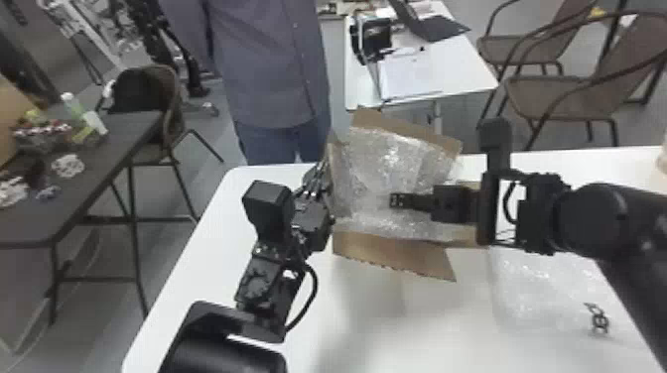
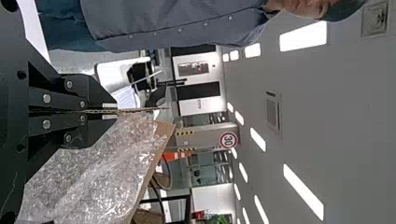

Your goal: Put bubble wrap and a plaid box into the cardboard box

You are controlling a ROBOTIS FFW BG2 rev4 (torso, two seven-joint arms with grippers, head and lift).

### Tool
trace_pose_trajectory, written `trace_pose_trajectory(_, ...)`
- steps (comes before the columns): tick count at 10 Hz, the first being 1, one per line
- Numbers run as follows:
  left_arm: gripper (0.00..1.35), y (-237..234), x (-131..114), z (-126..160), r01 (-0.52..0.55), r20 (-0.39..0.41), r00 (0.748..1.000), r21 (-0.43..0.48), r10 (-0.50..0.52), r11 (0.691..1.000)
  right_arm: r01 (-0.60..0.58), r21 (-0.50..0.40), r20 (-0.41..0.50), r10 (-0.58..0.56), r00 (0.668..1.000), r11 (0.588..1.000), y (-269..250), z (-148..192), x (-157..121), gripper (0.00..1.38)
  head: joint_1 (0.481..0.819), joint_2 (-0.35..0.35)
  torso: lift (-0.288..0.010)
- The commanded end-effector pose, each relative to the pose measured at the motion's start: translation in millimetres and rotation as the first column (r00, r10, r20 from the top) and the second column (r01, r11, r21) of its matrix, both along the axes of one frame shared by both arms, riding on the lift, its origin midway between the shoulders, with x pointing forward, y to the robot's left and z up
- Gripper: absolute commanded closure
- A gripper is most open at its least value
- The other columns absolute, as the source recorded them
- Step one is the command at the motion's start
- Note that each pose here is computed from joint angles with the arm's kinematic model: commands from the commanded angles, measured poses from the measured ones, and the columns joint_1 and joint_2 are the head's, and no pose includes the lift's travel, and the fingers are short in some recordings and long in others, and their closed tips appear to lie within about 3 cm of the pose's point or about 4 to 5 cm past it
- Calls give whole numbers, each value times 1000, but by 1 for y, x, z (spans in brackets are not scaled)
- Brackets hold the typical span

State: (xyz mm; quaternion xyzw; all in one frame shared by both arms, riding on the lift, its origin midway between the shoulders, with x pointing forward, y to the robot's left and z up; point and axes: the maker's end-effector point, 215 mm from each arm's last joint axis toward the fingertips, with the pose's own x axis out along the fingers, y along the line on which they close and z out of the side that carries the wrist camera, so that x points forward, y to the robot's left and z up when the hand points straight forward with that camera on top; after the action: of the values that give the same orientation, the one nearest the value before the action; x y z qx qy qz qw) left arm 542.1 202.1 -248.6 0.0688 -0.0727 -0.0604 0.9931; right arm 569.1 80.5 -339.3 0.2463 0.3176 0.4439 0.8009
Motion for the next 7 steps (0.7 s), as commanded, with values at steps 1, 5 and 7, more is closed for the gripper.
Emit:
trace_pose_trajectory(1,1222,0,-1,2,-1,8,1000,-2,1,1000,43,26,13,-43,999,999,-1,-6,11,1003,646,272,-107)
trace_pose_trajectory(5,1222,0,-1,-4,0,-5,1000,-13,0,1000,118,41,-48,-116,992,992,-8,-46,28,1003,657,260,-107)
trace_pose_trajectory(7,1222,-4,1,-5,8,-6,1000,-15,-8,1000,67,102,-48,-62,997,993,0,-41,29,1003,663,260,-107)
